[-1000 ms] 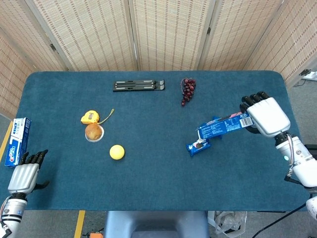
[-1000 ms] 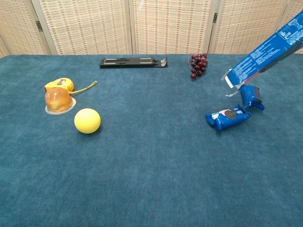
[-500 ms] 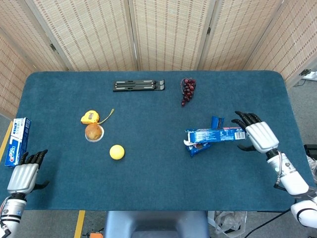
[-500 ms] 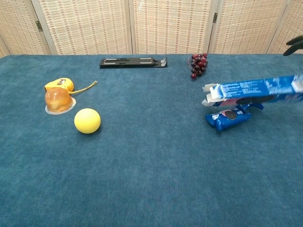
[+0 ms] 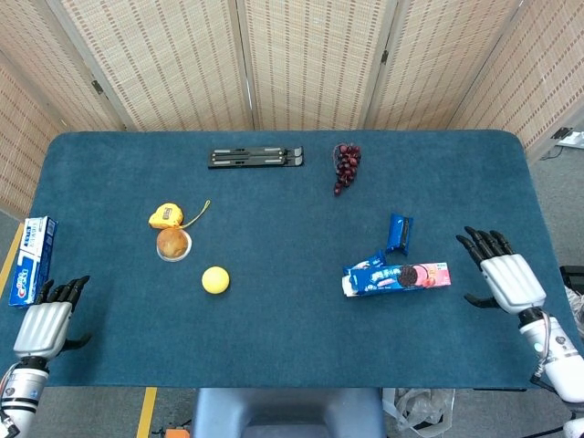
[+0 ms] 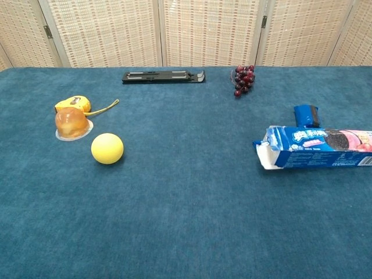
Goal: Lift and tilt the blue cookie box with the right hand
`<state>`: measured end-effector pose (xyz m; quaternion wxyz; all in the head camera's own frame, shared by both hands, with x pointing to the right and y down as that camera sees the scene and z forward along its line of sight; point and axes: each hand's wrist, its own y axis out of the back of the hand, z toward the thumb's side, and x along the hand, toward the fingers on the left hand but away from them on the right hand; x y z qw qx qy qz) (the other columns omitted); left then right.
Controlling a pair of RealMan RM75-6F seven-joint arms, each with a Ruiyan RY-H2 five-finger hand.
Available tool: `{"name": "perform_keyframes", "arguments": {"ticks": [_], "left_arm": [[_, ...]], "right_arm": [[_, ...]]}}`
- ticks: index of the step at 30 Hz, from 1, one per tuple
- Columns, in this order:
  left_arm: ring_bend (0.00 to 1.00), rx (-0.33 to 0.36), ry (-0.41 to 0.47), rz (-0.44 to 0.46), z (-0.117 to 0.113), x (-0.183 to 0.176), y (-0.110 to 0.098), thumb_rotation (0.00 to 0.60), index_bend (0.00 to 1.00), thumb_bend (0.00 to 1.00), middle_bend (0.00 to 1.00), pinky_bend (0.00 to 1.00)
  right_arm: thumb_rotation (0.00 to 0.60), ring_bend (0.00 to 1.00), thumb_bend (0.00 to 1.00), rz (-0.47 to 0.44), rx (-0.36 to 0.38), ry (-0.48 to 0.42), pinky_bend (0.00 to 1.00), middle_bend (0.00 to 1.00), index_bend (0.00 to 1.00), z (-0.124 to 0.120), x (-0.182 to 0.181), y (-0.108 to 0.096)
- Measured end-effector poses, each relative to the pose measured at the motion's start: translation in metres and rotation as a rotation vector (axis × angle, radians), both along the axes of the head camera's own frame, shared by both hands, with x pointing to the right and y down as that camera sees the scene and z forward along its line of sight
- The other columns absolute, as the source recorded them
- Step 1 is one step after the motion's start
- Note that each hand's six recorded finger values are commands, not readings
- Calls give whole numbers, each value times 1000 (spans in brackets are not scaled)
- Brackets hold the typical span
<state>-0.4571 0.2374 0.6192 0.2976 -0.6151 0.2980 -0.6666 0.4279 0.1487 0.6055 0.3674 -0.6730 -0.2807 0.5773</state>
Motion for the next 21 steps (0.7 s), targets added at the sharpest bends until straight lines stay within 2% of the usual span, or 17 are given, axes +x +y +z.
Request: {"name": "perform_keyframes", "arguments": {"ticks": [2, 5, 10, 14, 18, 21], "left_arm": [[181, 0, 4, -1, 0, 0, -1, 600, 0, 230, 159, 5], [180, 12, 13, 1, -3, 0, -2, 600, 0, 230, 159, 5], [179, 74, 47, 35, -15, 6, -4, 600, 0, 230, 159, 5], [177, 123, 73, 65, -25, 9, -1, 600, 0, 231, 159, 5], [173, 132, 69, 69, -26, 7, 1, 600, 0, 230, 159, 5], [173, 141, 62, 73, -27, 7, 3, 600, 0, 230, 159, 4]], "right_arm": [[600, 0, 219, 59, 19, -19, 0, 0, 0, -5, 7, 6], [600, 0, 218, 99, 56, -37, 0, 0, 0, -6, 13, 13], [600, 0, 218, 165, 131, -11, 0, 0, 0, -8, 27, 37], [600, 0, 218, 170, 161, 26, 0, 0, 0, -14, 28, 43], [600, 0, 218, 172, 221, 16, 0, 0, 0, -29, 25, 46], [600, 0, 218, 168, 207, 0, 0, 0, 0, -29, 23, 48]]}}
